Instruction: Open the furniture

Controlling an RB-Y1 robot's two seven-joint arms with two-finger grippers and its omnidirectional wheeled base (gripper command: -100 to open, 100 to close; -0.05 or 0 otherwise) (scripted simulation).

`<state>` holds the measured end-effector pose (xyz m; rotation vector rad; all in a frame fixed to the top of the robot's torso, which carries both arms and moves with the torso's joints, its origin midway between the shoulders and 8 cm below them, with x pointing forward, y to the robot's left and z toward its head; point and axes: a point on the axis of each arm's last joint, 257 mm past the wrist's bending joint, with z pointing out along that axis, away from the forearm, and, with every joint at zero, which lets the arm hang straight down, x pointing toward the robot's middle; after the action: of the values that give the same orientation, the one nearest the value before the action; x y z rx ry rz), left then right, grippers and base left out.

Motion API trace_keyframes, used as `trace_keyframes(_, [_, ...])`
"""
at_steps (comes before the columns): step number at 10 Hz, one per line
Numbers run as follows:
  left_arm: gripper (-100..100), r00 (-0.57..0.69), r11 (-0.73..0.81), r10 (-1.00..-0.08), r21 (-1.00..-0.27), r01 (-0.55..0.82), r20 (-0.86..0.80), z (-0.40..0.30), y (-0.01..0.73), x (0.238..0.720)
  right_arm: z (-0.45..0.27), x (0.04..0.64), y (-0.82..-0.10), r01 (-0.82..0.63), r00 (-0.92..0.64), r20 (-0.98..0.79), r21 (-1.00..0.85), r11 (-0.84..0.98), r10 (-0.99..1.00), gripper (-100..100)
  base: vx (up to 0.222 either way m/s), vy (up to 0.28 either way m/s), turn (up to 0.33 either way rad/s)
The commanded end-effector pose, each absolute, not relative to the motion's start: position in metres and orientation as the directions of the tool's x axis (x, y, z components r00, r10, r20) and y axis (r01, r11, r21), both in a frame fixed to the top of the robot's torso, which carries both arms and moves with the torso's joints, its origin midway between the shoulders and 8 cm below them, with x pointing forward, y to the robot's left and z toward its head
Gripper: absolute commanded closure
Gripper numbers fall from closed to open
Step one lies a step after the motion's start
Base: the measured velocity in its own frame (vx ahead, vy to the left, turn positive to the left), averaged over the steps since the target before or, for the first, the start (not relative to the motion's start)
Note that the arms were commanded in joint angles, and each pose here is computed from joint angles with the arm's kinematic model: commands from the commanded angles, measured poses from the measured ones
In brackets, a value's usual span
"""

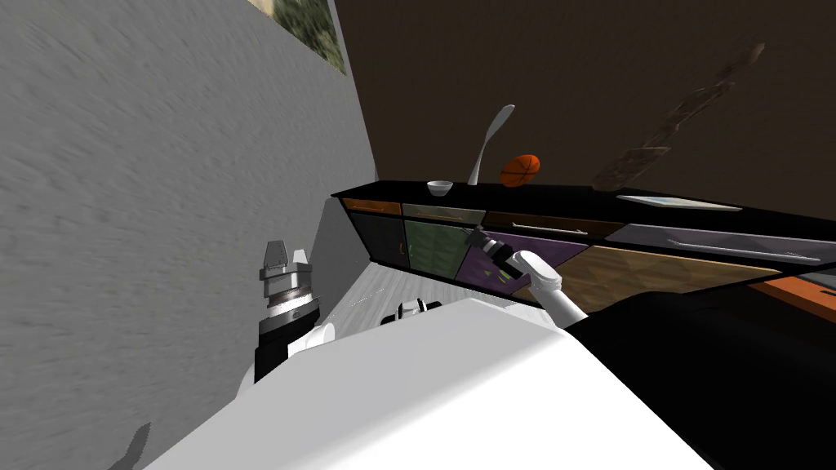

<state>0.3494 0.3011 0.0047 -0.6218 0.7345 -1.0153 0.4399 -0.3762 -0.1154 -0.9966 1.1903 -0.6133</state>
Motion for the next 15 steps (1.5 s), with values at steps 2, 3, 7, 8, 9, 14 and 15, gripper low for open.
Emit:
trace_keyframes(2, [0, 0.335, 0.4, -0.908, -0.754, 0.521, -0.251, 0.005, 0.301, 0.349, -0.11, 0.441, -0.384, -0.103, 0.288, -0.454, -0.89, 0.444, -0.843, -100, 0.097, -0.052, 0.017])
trace_keyframes(3, [0, 0.335, 0.4, -0.908, -0.754, 0.521, -0.251, 0.005, 0.301, 0.349, -0.108, 0.441, -0.387, -0.103, 0.285, -0.448, -0.893, 0.438, -0.847, -100, 0.134, -0.062, 0.011])
trace_keyframes(7, [0, 0.335, 0.4, -0.908, -0.754, 0.521, -0.25, 0.005, 0.301, 0.349, -0.104, 0.442, -0.392, -0.103, 0.281, -0.439, -0.898, 0.428, -0.853, -100, 0.105, -0.039, 0.01])
trace_keyframes(8, [0, 0.335, 0.4, -0.908, -0.754, 0.521, -0.25, 0.005, 0.301, 0.349, -0.104, 0.442, -0.392, -0.103, 0.282, -0.439, -0.898, 0.428, -0.853, 100, 0.01, -0.003, 0.001])
trace_keyframes(9, [0, 0.335, 0.4, -0.908, -0.754, 0.521, -0.25, 0.005, 0.301, 0.349, -0.104, 0.44, -0.389, -0.108, 0.288, -0.441, -0.897, 0.429, -0.85, 100, -0.093, 0.044, -0.076])
trace_keyframes(14, [0, 0.335, 0.4, -0.908, -0.754, 0.521, -0.25, 0.005, 0.301, 0.349, -0.103, 0.439, -0.388, -0.11, 0.29, -0.44, -0.897, 0.427, -0.85, -100, -0.093, 0.073, -0.018])
trace_keyframes(15, [0, 0.335, 0.4, -0.908, -0.754, 0.521, -0.25, 0.005, 0.301, 0.349, -0.103, 0.44, -0.389, -0.109, 0.289, -0.439, -0.898, 0.427, -0.851, -100, 0.116, -0.094, 0.033])
